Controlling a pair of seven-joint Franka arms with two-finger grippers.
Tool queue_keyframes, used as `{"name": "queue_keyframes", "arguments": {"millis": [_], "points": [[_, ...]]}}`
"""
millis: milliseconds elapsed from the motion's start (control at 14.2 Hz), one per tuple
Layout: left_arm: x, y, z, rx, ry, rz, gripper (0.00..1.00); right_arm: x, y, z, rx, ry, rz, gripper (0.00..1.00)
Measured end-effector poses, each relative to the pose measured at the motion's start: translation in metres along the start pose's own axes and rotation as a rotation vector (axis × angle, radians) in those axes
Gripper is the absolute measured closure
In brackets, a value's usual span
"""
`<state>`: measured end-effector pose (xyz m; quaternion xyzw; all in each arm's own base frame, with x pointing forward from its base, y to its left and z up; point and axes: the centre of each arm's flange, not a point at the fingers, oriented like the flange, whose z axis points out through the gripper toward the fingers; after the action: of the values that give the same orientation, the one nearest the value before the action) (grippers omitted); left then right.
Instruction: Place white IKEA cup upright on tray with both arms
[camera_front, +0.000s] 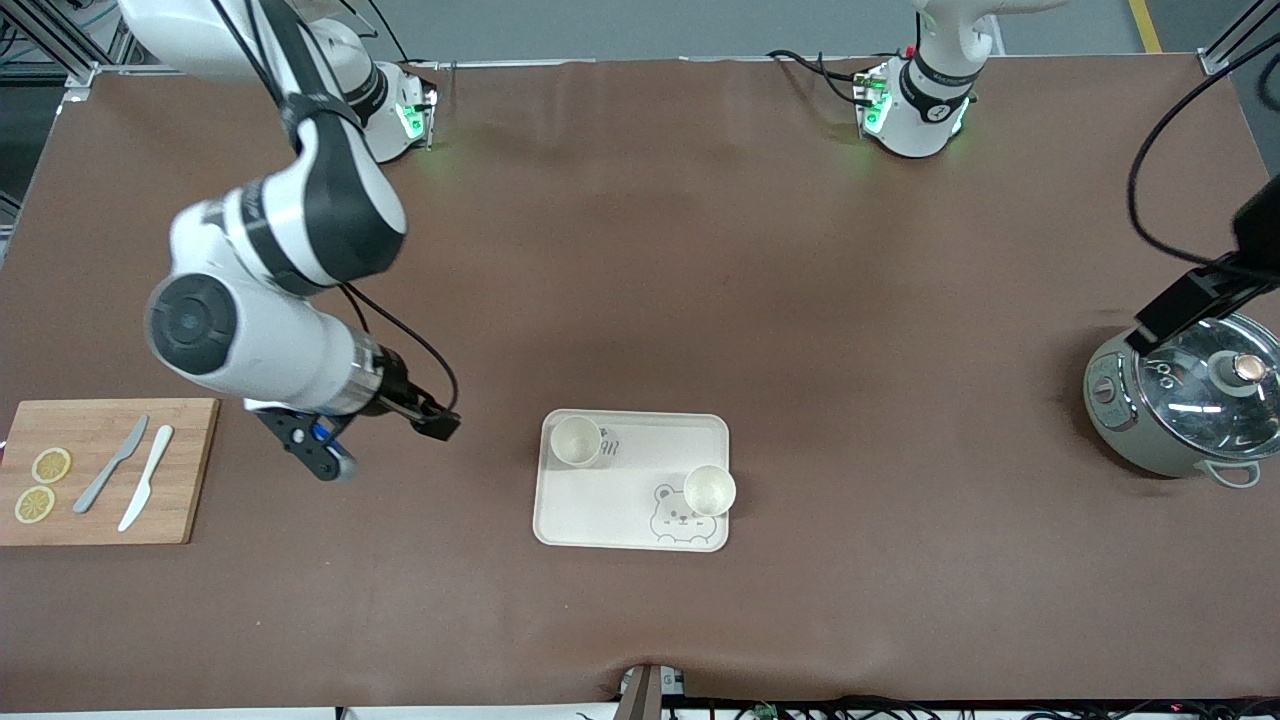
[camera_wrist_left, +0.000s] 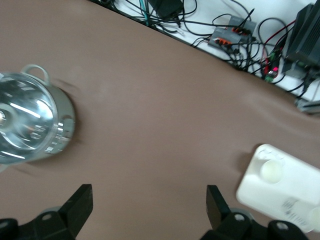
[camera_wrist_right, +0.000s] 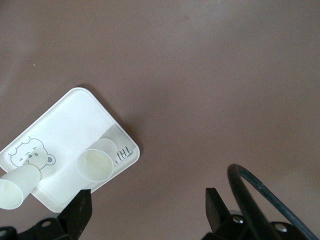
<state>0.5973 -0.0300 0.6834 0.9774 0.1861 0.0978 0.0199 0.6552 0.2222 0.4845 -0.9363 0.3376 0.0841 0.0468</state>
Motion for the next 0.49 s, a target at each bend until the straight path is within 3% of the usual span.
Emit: {"name": "queue_keyframes", "arguments": {"millis": [493], "points": [[0.005, -0.094, -0.024, 0.051, -0.074, 0.263, 0.0, 0.004, 0.095, -0.05, 0.021, -0.03, -0.129, 0.0]]}}
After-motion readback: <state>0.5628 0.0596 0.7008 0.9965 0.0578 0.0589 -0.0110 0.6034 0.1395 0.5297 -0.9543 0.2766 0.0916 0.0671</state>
